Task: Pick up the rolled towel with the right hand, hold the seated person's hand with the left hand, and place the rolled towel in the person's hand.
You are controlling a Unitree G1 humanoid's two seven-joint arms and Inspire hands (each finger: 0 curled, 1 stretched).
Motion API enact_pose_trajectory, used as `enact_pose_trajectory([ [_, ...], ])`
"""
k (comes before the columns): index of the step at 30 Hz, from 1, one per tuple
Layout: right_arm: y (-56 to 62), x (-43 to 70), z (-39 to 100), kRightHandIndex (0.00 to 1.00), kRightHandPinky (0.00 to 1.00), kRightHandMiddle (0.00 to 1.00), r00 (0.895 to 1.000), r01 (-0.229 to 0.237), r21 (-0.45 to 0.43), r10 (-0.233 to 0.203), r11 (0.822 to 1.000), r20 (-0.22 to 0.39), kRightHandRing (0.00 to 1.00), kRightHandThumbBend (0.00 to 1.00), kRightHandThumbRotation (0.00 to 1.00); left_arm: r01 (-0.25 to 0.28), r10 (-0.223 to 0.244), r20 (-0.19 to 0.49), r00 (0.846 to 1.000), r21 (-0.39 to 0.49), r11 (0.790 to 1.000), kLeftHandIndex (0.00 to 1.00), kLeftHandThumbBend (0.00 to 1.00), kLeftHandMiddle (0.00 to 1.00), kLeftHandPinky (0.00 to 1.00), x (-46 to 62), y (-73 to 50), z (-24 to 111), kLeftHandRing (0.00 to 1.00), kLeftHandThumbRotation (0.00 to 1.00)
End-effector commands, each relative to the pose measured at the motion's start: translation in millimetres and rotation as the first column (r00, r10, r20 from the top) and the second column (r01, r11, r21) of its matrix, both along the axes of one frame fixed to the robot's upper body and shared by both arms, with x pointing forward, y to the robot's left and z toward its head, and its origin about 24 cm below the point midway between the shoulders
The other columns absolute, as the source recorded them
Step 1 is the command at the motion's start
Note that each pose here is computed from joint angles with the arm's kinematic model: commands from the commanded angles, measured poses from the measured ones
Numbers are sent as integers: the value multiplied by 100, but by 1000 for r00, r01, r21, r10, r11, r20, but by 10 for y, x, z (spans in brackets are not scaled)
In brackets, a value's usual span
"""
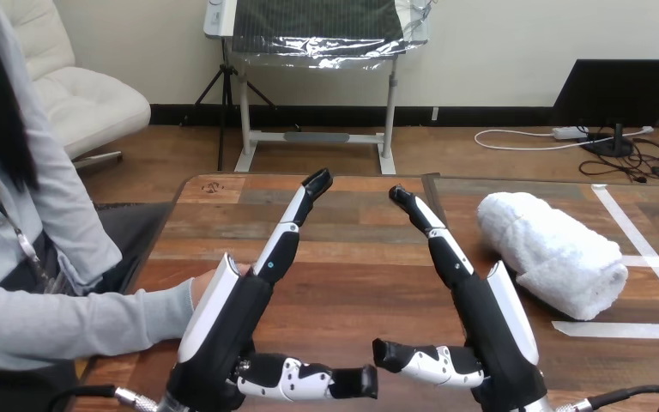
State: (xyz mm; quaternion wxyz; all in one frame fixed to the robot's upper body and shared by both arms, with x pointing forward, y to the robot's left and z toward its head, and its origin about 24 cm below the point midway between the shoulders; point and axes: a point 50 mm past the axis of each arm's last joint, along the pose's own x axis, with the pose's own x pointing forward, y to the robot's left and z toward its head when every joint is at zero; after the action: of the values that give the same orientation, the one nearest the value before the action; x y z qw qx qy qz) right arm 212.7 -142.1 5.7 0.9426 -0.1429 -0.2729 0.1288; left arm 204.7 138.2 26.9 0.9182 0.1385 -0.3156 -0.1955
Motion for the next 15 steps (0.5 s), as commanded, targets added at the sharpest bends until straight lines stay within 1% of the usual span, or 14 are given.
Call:
enact_pose_trajectory([
  [1, -91, 219, 237, 94, 96, 95, 994, 35, -7, -35, 999, 105, 97, 100, 70, -8, 8, 67, 998, 4, 1000, 100, 100, 100, 100, 106, -23, 115, 100, 48],
  [3, -113, 231, 249, 94, 96, 95, 993, 46, -11, -45, 999, 108, 96, 100, 69, -13, 12, 67, 998, 6, 1000, 100, 100, 100, 100, 106, -26, 112, 100, 48],
  [9, -206, 317, 333, 95, 91, 95, 988, 96, 2, -96, 995, 121, 94, 100, 66, -21, 20, 66, 998, 12, 1000, 100, 100, 100, 100, 107, -40, 106, 100, 47],
  [15, -338, 421, 441, 95, 87, 94, 978, 162, 4, -161, 987, 130, 92, 100, 62, -25, 25, 58, 998, 11, 1000, 100, 100, 100, 100, 107, -54, 94, 100, 46],
])
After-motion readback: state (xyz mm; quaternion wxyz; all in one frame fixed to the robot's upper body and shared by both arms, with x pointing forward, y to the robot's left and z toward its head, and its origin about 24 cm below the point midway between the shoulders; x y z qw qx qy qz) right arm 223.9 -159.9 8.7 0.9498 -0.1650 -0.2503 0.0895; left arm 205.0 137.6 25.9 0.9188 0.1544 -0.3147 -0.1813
